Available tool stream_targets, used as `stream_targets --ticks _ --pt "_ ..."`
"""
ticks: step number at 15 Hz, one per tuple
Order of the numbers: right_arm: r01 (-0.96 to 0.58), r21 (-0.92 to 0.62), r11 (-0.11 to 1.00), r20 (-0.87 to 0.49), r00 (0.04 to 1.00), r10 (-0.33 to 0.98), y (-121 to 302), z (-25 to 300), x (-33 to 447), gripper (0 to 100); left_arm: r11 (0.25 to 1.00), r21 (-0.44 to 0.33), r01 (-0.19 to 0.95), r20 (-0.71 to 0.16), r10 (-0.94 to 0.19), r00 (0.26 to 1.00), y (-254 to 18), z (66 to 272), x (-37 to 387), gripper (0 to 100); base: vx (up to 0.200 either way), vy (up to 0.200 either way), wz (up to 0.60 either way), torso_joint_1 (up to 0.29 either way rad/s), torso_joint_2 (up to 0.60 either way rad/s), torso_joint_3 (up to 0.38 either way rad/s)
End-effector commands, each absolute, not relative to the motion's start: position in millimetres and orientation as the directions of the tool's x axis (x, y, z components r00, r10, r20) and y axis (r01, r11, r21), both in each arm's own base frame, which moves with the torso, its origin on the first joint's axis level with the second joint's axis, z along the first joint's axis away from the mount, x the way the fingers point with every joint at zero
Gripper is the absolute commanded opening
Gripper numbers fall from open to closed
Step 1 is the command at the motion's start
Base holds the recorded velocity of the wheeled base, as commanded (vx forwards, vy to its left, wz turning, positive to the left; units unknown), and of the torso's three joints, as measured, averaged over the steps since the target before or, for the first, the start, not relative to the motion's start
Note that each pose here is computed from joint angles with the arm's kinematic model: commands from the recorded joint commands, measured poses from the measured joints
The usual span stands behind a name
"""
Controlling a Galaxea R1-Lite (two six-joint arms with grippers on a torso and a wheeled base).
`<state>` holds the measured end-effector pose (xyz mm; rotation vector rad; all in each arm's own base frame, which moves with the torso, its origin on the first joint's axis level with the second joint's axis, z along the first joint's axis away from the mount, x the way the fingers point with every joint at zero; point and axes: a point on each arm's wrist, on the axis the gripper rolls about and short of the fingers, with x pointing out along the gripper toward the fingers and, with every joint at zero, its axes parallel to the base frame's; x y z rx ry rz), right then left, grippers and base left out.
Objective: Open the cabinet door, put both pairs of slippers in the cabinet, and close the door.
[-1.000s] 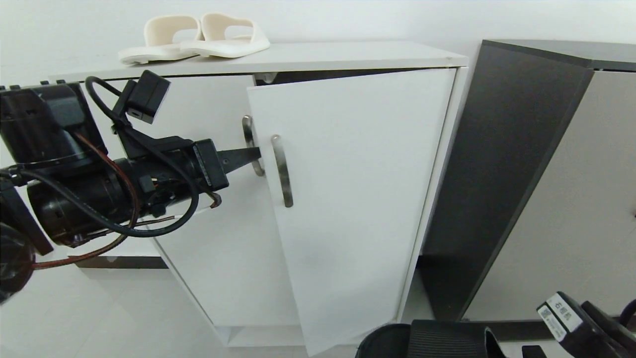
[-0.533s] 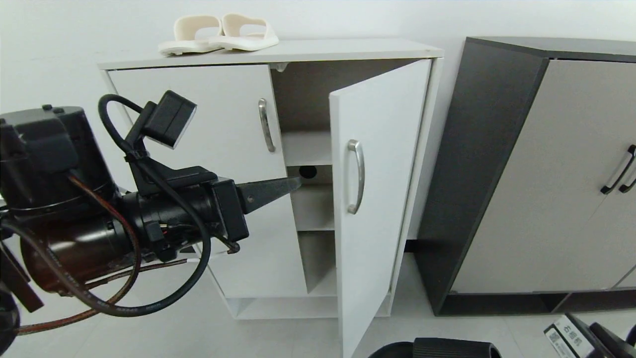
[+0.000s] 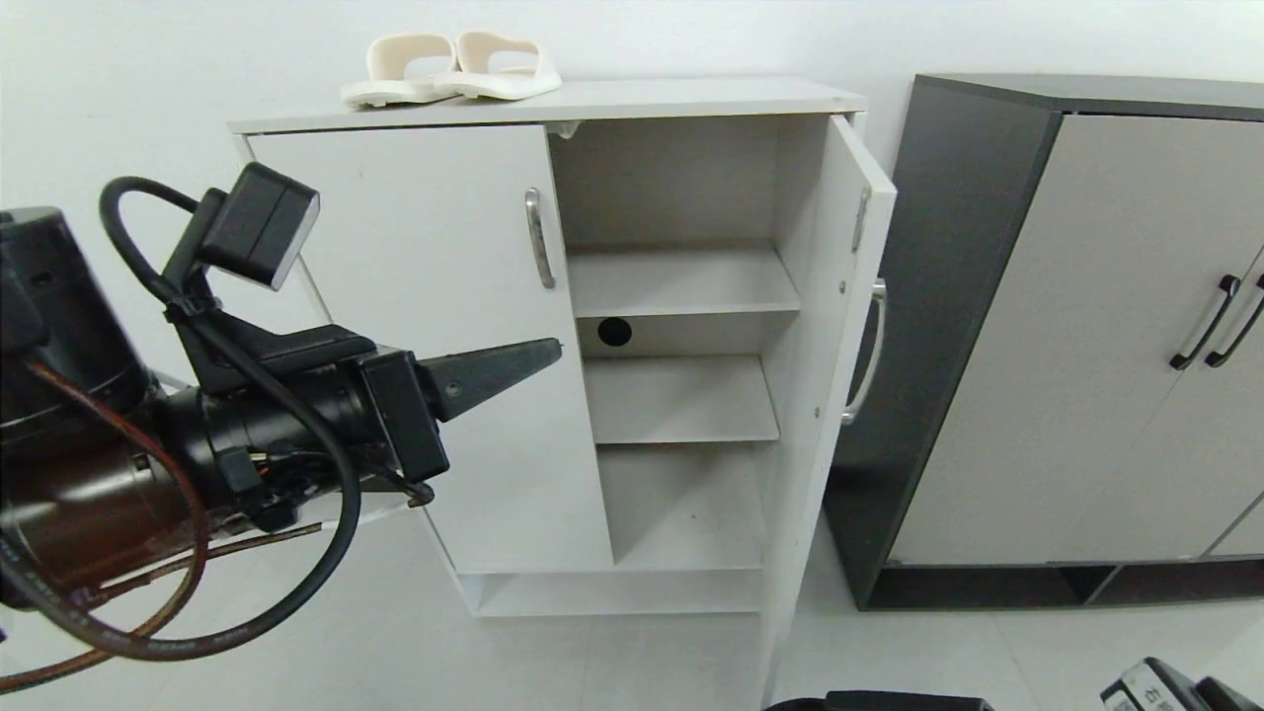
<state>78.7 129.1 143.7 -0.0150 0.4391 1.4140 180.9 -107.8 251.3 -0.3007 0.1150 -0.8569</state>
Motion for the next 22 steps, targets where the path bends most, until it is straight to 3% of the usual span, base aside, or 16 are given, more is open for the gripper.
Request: stream_targets --ticks 1,2,4,5,6,7,8,10,13,15,19,22 --pt "-0.947 0.275 0.165 -0.315 0.073 0.946 148 147 87 0 0.672 -0.309 0.673 0.012 -0.705 0.709 -99 247 179 0 0.000 0.000 0.00 0.000 0.00 0.000" --pt "-0.926 0.335 0.171 -0.319 0.059 0.946 168 152 92 0 0.715 -0.309 0.627 0.007 -0.658 0.753 -92 244 176 0 0.000 0.000 0.00 0.000 0.00 0.000" --pt "-0.880 0.377 0.287 -0.332 0.161 0.930 212 160 94 0 0.762 -0.305 0.571 0.029 -0.592 0.806 -80 245 166 0 0.000 0.000 0.00 0.000 0.00 0.000" --pt "-0.864 0.360 0.353 -0.340 0.231 0.911 230 160 95 0 0.781 -0.304 0.546 0.041 -0.562 0.826 -74 247 162 0 0.000 0.000 0.00 0.000 0.00 0.000" --pt "-0.805 0.299 0.512 -0.361 0.401 0.842 264 154 107 0 0.817 -0.298 0.493 0.077 -0.495 0.866 -59 252 154 0 0.000 0.000 0.00 0.000 0.00 0.000" --pt "-0.782 0.280 0.557 -0.366 0.449 0.815 273 150 112 0 0.828 -0.296 0.477 0.091 -0.473 0.877 -54 254 150 0 0.000 0.000 0.00 0.000 0.00 0.000" --pt "-0.707 0.252 0.661 -0.369 0.561 0.741 291 144 131 0 0.861 -0.297 0.412 0.091 -0.404 0.910 -41 257 136 0 0.000 0.000 0.00 0.000 0.00 0.000" --pt "-0.579 0.218 0.786 -0.370 0.696 0.615 296 134 167 0 0.897 -0.291 0.332 0.020 -0.341 0.940 -30 252 104 0 0.000 0.000 0.00 0.000 0.00 0.000" --pt "-0.453 0.152 0.879 -0.379 0.794 0.475 282 122 221 0 0.941 -0.266 0.211 -0.012 -0.222 0.975 -16 242 62 0 0.000 0.000 0.00 0.000 0.00 0.000" --pt "-0.396 0.131 0.909 -0.366 0.833 0.416 276 121 246 0 0.968 -0.231 0.102 -0.023 -0.110 0.994 -7 224 41 0 0.000 0.000 0.00 0.000 0.00 0.000" --pt "-0.301 0.111 0.947 -0.361 0.876 0.321 267 117 270 0 0.975 -0.177 -0.135 -0.087 0.121 0.989 7 184 -3 0 0.000 0.000 0.00 0.000 0.00 0.000" --pt "-0.214 0.071 0.974 -0.360 0.906 0.225 263 113 274 0 0.959 -0.158 -0.235 -0.094 0.222 0.970 7 172 -16 0 0.000 0.000 0.00 0.000 0.00 0.000"
